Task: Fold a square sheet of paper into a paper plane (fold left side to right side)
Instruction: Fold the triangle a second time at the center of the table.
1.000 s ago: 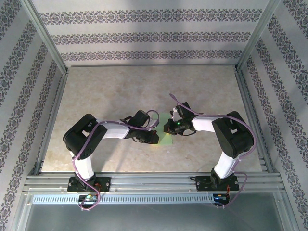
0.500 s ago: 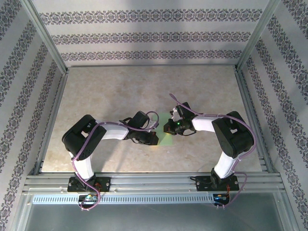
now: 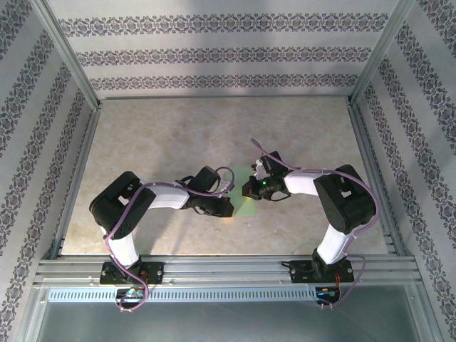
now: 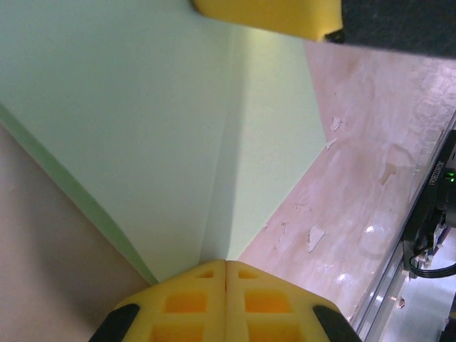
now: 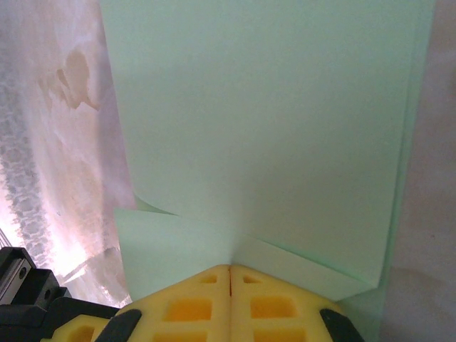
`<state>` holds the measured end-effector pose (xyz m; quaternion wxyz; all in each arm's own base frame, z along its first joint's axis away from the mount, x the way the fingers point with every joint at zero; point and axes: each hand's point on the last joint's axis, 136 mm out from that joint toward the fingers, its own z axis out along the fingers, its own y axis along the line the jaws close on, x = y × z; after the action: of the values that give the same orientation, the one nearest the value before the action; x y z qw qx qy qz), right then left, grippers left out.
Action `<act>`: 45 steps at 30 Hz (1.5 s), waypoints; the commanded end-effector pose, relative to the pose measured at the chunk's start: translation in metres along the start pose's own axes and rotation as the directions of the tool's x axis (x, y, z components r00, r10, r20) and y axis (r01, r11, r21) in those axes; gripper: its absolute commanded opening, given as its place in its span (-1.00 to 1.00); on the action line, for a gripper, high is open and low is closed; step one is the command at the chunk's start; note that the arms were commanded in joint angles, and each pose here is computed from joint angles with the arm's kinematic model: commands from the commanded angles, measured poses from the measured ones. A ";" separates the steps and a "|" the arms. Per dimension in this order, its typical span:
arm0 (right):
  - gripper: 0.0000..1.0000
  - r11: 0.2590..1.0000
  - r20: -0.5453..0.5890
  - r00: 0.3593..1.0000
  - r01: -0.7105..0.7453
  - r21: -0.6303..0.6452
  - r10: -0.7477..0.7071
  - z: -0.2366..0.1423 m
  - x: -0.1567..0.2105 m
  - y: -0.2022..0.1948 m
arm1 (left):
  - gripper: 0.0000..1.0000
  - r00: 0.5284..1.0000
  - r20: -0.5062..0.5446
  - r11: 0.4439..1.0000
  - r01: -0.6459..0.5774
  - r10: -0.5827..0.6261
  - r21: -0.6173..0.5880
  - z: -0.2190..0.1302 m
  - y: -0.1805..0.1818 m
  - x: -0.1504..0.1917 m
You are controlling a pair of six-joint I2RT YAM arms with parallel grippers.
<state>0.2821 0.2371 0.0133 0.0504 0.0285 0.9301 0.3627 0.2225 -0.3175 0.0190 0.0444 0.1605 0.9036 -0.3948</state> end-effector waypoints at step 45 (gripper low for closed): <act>-1.00 0.978 -0.070 0.994 -0.072 0.194 0.087 0.006 0.026 -0.053 | -0.96 0.999 -0.033 0.997 -0.028 0.026 -0.077 0.008 0.017 -0.004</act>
<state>0.2818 0.2370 0.0130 0.0479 0.0277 0.9310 0.3608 0.2498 -0.3337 0.0197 0.0682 0.1829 0.9017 -0.3858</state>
